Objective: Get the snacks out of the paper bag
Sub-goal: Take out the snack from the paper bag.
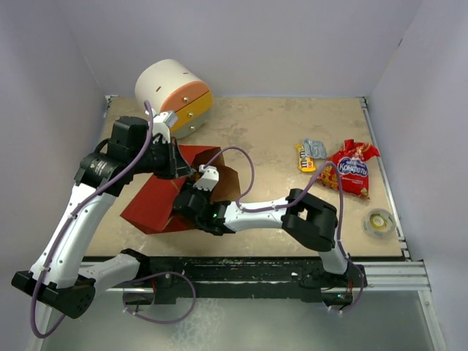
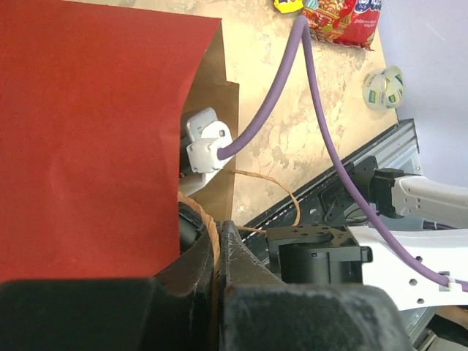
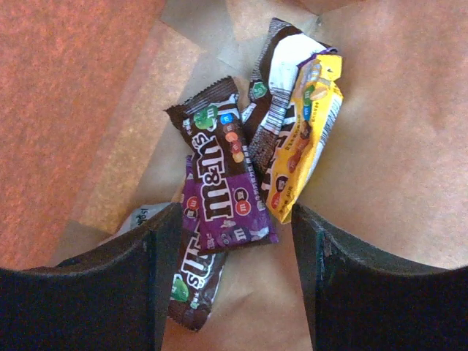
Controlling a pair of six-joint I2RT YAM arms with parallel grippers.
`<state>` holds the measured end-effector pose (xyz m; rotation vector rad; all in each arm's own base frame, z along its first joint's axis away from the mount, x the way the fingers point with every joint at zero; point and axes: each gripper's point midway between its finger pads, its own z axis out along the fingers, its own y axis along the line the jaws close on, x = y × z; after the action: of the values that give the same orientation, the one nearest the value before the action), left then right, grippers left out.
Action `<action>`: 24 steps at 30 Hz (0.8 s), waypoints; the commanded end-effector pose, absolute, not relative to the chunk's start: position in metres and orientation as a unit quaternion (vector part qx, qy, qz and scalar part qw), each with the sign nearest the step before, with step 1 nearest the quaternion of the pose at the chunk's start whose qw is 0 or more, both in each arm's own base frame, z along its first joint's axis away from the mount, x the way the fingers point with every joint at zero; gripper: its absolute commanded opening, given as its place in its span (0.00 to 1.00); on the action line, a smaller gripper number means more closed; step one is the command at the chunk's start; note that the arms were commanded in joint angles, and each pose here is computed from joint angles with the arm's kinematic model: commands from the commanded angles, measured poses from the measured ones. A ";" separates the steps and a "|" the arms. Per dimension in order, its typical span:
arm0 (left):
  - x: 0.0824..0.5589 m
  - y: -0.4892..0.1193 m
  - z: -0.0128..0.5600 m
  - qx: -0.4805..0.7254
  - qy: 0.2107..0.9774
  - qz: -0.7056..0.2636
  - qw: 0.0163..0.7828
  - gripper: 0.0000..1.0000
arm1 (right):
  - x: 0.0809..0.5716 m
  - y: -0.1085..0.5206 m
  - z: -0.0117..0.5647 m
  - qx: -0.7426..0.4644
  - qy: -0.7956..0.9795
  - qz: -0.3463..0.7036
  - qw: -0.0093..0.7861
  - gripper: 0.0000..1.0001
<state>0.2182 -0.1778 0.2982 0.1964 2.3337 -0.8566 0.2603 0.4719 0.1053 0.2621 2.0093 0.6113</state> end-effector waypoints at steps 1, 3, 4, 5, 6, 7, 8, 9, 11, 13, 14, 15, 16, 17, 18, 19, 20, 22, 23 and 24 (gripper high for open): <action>0.220 -0.176 0.320 0.094 0.874 -0.324 0.349 0.00 | 0.274 0.486 0.140 0.132 0.794 0.280 0.523 0.65; 0.218 -0.175 0.321 0.098 0.873 -0.322 0.353 0.00 | 0.275 0.483 0.136 0.131 0.799 0.280 0.516 0.65; 0.217 -0.174 0.323 0.100 0.871 -0.322 0.357 0.00 | 0.275 0.481 0.134 0.136 0.800 0.285 0.510 0.65; 0.216 -0.173 0.325 0.101 0.869 -0.322 0.362 0.00 | 0.276 0.477 0.132 0.144 0.802 0.290 0.502 0.65; 0.215 -0.172 0.326 0.101 0.867 -0.322 0.366 0.00 | 0.276 0.474 0.129 0.148 0.805 0.297 0.492 0.65; 0.213 -0.171 0.328 0.102 0.864 -0.322 0.373 0.00 | 0.276 0.472 0.129 0.152 0.804 0.304 0.487 0.65; 0.212 -0.170 0.329 0.103 0.861 -0.323 0.380 0.00 | 0.276 0.469 0.131 0.155 0.802 0.309 0.488 0.64; 0.211 -0.169 0.330 0.105 0.858 -0.323 0.386 0.00 | 0.276 0.466 0.132 0.157 0.799 0.312 0.490 0.64; 0.208 -0.168 0.330 0.111 0.854 -0.323 0.392 0.00 | 0.277 0.466 0.131 0.162 0.796 0.313 0.491 0.64; 0.206 -0.168 0.330 0.117 0.852 -0.324 0.394 0.00 | 0.279 0.466 0.125 0.169 0.799 0.306 0.488 0.64; 0.206 -0.167 0.330 0.119 0.851 -0.323 0.395 0.00 | 0.279 0.467 0.122 0.173 0.800 0.304 0.486 0.64; 0.206 -0.167 0.331 0.121 0.851 -0.321 0.398 0.00 | 0.281 0.468 0.119 0.177 0.801 0.302 0.485 0.64; 0.206 -0.165 0.331 0.122 0.851 -0.318 0.400 0.00 | 0.282 0.469 0.118 0.182 0.800 0.304 0.484 0.64; 0.206 -0.164 0.331 0.122 0.851 -0.315 0.402 0.00 | 0.284 0.470 0.118 0.186 0.799 0.307 0.483 0.64; 0.206 -0.164 0.330 0.121 0.852 -0.313 0.402 0.00 | 0.286 0.470 0.117 0.190 0.798 0.308 0.482 0.64; 0.206 -0.164 0.330 0.122 0.852 -0.313 0.401 0.00 | 0.287 0.468 0.116 0.196 0.797 0.307 0.482 0.63; 0.205 -0.164 0.329 0.122 0.853 -0.314 0.399 0.00 | 0.288 0.465 0.114 0.203 0.798 0.301 0.482 0.63; 0.206 -0.164 0.327 0.124 0.855 -0.313 0.395 0.00 | 0.290 0.459 0.113 0.221 0.797 0.294 0.479 0.63; 0.206 -0.165 0.326 0.126 0.855 -0.313 0.394 0.00 | 0.289 0.456 0.111 0.223 0.798 0.291 0.478 0.63; 0.207 -0.165 0.325 0.126 0.856 -0.312 0.393 0.00 | 0.288 0.452 0.111 0.230 0.800 0.289 0.474 0.63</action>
<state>0.2014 -0.1637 0.3196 0.2837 2.2166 -0.8022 0.2757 0.4625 0.0948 0.4173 2.0116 0.7030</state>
